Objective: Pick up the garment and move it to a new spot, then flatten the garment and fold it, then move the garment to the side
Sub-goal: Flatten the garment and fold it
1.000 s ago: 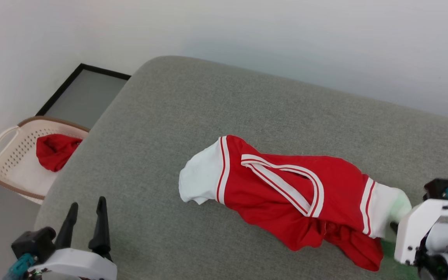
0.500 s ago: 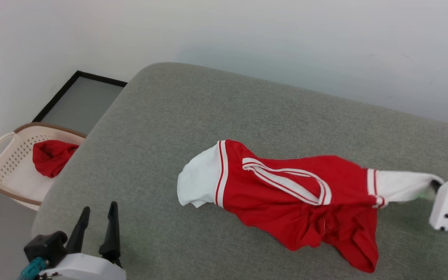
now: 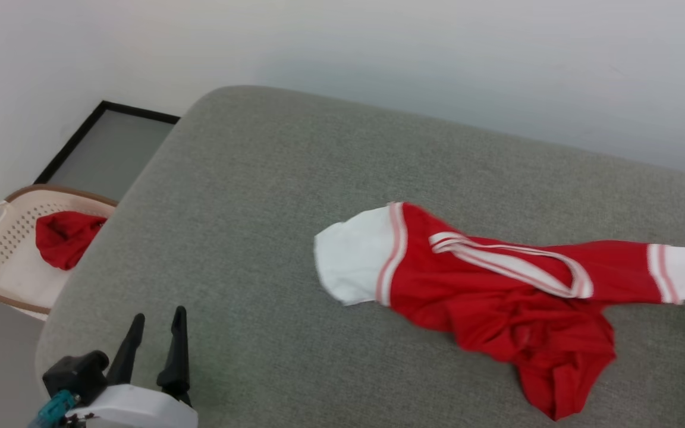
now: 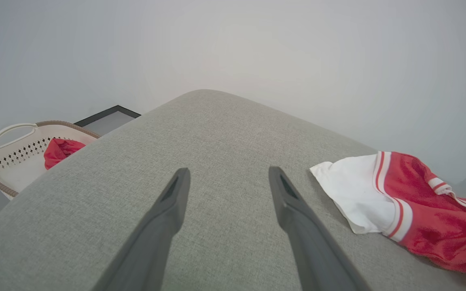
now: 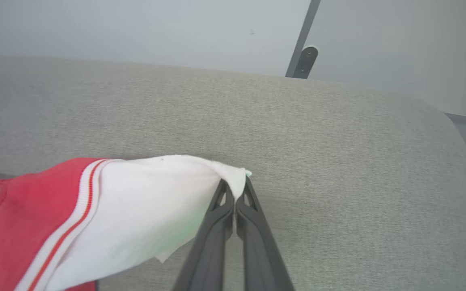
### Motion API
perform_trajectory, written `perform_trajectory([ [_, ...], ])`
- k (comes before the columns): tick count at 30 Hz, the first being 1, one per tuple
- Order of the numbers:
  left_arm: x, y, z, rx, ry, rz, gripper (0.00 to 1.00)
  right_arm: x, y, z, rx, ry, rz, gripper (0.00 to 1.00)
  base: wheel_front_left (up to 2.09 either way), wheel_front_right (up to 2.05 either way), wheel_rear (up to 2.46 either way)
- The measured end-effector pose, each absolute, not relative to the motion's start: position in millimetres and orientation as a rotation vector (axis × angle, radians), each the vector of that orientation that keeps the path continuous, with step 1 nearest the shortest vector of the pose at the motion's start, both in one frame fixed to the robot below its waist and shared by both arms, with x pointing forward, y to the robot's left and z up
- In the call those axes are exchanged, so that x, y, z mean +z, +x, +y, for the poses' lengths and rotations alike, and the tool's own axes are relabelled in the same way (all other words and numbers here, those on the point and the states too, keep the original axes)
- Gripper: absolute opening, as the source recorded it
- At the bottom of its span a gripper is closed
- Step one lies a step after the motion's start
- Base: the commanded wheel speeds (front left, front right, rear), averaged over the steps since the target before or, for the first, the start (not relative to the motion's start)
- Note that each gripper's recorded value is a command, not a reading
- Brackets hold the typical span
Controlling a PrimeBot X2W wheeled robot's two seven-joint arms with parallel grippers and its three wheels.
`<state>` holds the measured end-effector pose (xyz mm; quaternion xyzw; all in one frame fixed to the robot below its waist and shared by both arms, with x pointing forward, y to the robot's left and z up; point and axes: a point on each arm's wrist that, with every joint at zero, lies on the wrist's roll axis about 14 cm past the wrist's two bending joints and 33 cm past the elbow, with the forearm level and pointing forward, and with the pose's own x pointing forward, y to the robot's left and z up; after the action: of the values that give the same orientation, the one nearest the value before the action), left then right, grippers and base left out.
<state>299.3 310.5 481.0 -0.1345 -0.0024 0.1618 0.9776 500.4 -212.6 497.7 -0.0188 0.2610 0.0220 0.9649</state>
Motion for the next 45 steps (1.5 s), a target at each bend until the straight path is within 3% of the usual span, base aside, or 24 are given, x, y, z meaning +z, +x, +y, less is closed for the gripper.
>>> perform_trajectory([
  [7, 476, 313, 305, 0.301, -0.266, 0.015, 1.00, 492, 498, -259, -0.065, -0.027, 0.546, 0.00, 0.00, 0.00, 0.00],
  [13, 471, 326, 298, 0.275, -0.266, 0.033, 1.00, 460, 487, -269, -0.101, 0.019, 0.618, 0.02, 0.00, 0.00, 0.00],
  [15, 471, 330, 296, 0.264, -0.262, 0.035, 1.00, 447, 483, -269, -0.107, 0.034, 0.646, 0.36, 0.00, 0.00, 0.00],
  [17, 470, 334, 293, 0.254, -0.258, 0.040, 1.00, 440, 481, -271, -0.112, 0.028, 0.654, 1.00, 0.00, 0.00, 0.00],
  [25, 470, 343, 291, 0.231, -0.249, 0.041, 1.00, 446, 482, -274, -0.119, 0.035, 0.618, 1.00, 0.00, 0.00, 0.00],
  [32, 478, 354, 285, 0.191, -0.226, 0.024, 1.00, 481, 481, -269, -0.093, 0.047, 0.462, 1.00, 0.00, 0.00, 0.00],
  [45, 499, 387, 256, 0.064, -0.189, -0.009, 1.00, 515, 424, -243, -0.030, 0.075, 0.193, 1.00, 0.00, 0.00, 0.00],
])
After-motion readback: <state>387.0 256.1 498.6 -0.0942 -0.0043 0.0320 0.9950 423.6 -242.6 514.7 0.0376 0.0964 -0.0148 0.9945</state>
